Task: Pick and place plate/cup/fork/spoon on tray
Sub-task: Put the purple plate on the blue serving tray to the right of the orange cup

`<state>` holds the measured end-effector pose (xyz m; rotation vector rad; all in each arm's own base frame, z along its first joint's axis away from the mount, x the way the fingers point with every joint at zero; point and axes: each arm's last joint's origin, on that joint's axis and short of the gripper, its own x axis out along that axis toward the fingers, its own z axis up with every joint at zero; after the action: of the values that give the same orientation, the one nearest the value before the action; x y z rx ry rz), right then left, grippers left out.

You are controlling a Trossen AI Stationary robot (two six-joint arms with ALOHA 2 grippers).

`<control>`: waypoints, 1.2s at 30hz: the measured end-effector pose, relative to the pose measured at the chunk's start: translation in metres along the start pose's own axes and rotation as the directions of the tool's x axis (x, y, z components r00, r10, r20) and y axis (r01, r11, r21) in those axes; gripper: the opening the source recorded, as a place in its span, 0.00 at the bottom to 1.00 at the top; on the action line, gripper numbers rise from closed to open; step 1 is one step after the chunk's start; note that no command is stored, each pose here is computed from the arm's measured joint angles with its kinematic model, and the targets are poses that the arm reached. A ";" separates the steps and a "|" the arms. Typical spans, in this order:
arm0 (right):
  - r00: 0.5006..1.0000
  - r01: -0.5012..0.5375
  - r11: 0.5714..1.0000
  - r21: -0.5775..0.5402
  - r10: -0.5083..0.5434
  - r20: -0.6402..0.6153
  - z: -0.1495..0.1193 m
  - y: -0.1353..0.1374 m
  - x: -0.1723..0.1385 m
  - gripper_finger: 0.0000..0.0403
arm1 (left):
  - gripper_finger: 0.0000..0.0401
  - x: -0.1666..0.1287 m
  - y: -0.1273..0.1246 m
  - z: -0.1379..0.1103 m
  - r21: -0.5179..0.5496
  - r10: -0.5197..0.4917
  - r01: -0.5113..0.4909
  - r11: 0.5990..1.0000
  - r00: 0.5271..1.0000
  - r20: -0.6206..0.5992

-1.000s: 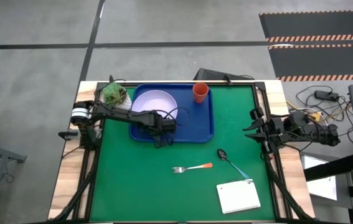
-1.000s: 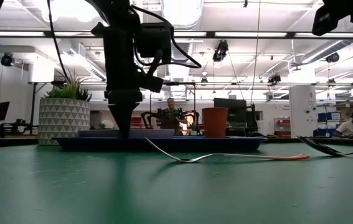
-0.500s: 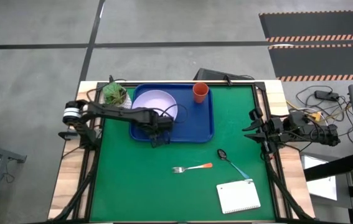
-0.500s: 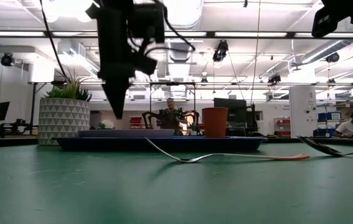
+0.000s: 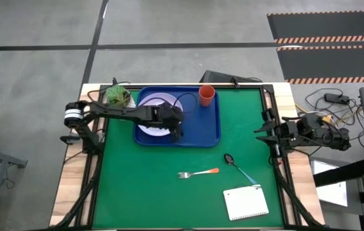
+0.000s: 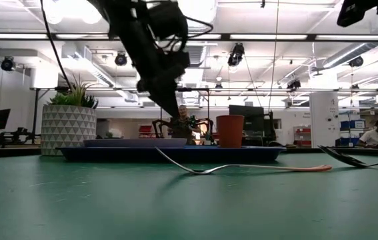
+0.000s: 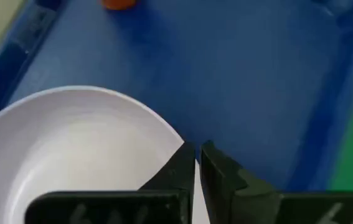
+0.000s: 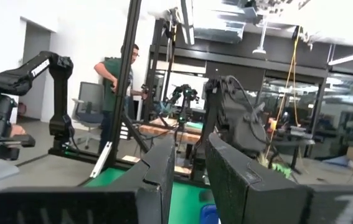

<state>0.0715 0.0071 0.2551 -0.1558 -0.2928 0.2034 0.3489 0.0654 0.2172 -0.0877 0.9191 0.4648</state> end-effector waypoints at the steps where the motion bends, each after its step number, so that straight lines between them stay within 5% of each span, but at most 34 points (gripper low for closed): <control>1: 1.000 0.000 1.000 -0.010 0.000 0.003 0.001 0.000 0.000 0.20 | 0.01 0.005 0.002 -0.002 -0.004 0.011 -0.011 1.000 1.000 0.005; 15: 1.000 0.003 0.997 -0.082 -0.002 0.014 0.005 -0.001 -0.001 0.20 | 0.00 0.064 0.034 -0.023 -0.033 0.109 -0.113 0.993 0.988 -0.111; 36: 1.000 0.005 0.993 -0.120 -0.003 0.017 0.005 -0.001 -0.001 0.20 | 0.00 0.082 0.074 -0.022 -0.133 0.186 -0.197 0.971 0.979 -0.088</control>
<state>0.0690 0.0070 0.2601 -0.2722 -0.3226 0.1834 0.3438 0.1550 0.1488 -0.1469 0.9724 0.7104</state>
